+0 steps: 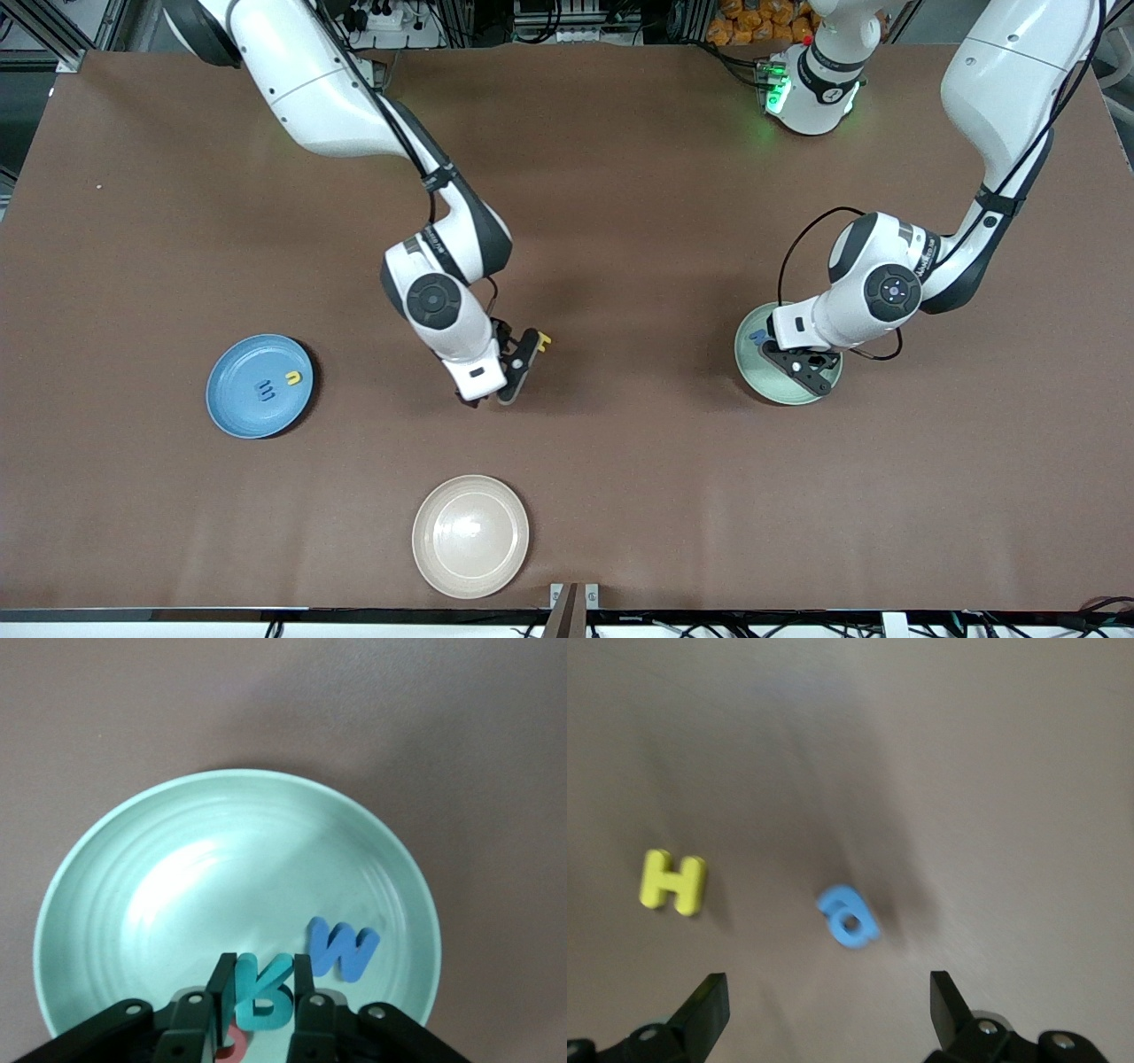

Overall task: Sort upper and lower case letters into plates
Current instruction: 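Carry the R to the green plate while the right gripper reaches the blue a, then release the R in the green plate while the right gripper grasps the a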

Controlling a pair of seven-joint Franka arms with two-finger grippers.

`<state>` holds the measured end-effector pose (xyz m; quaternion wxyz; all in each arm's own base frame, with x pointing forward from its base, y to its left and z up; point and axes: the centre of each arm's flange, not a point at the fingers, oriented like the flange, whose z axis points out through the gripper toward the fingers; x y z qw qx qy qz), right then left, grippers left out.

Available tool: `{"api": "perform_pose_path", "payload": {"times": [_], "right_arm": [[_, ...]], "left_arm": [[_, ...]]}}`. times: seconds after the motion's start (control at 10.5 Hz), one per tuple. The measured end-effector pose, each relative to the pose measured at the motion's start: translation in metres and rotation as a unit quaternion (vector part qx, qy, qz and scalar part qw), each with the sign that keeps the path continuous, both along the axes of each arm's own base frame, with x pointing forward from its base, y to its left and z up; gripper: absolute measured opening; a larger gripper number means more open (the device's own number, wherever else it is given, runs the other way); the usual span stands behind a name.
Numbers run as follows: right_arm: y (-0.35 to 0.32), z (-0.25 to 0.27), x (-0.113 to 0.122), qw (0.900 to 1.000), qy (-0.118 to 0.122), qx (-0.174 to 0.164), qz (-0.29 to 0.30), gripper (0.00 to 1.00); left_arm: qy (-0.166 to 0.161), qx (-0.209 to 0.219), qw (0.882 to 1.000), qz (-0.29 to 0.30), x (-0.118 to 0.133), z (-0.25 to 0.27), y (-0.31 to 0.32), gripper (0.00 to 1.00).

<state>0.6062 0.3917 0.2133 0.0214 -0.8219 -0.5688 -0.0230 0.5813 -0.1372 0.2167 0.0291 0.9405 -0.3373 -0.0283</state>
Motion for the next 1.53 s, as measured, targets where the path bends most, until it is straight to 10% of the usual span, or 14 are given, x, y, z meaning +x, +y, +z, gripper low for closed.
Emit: {"api": "perform_pose_path", "payload": {"times": [0.48,1.53], "right_arm": [[-0.001,-0.012,0.029,0.997,-0.001,-0.007,0.078,1.0],[0.009,-0.04,0.027,0.996,0.011,-0.011,0.091,1.0]], "left_arm": [[-0.005,-0.005,1.0,-0.008,0.0,0.003,-0.007,0.92],[-0.014,-0.009,0.992,0.123,-0.006,0.016,-0.095,0.9]]}}
